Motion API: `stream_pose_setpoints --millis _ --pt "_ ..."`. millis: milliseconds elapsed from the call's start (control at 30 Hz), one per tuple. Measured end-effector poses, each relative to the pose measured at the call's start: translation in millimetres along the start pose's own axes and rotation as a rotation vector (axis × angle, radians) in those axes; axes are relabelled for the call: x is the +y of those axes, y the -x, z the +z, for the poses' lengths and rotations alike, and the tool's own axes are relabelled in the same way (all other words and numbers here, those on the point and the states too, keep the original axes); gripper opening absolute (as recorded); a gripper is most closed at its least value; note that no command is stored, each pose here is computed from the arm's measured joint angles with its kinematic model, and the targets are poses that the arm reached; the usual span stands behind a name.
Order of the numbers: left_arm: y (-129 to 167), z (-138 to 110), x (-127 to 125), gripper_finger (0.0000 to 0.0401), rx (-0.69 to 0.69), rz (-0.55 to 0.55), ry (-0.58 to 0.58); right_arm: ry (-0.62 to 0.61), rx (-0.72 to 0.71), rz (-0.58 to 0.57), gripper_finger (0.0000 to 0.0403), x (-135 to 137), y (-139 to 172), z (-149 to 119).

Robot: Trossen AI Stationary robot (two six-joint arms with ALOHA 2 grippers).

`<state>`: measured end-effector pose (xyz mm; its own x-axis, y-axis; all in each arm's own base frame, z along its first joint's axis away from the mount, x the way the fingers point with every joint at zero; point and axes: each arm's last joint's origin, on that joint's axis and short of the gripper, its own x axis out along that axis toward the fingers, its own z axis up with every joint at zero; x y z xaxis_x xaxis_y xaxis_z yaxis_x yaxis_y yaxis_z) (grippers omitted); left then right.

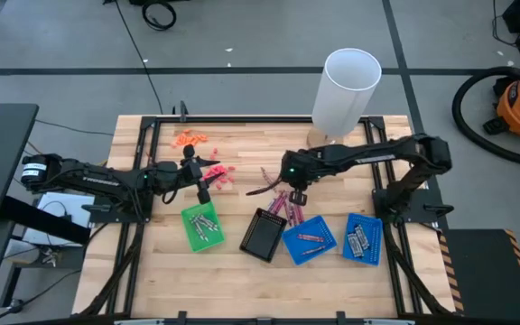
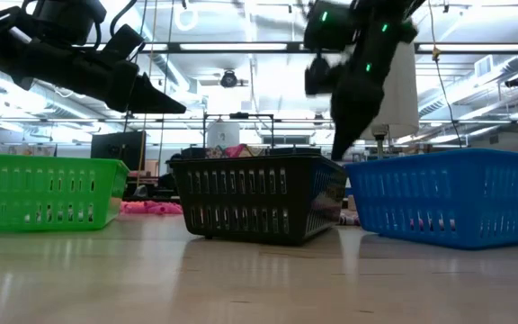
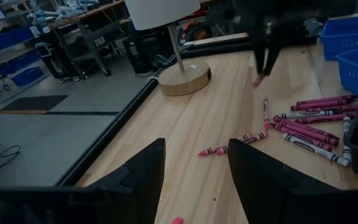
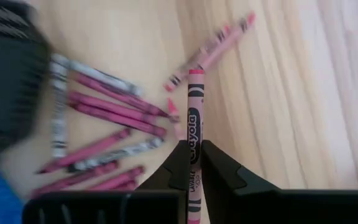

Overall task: Sort crayons
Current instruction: Put the pink crayon into the left blue bin

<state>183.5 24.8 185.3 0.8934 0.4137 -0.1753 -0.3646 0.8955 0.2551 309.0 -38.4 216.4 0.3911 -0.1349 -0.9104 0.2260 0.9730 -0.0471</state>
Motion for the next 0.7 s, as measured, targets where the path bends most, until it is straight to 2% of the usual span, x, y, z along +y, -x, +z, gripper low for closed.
stream_pose_setpoints --millis 367,500,700 --pt "0.0 0.0 0.0 0.0187 0.0 0.0 0.014 0.055 -0.212 0.069 0.0031 44.3 64.7 -8.5" --pt "0.0 0.0 0.0 0.0187 0.0 0.0 0.018 0.059 -0.228 0.114 0.0031 61.9 70.6 -15.8" --pt "0.0 -0.1 0.0 0.0187 0.001 0.0 0.022 0.02 -0.172 0.163 0.0031 86.5 60.7 -38.6"
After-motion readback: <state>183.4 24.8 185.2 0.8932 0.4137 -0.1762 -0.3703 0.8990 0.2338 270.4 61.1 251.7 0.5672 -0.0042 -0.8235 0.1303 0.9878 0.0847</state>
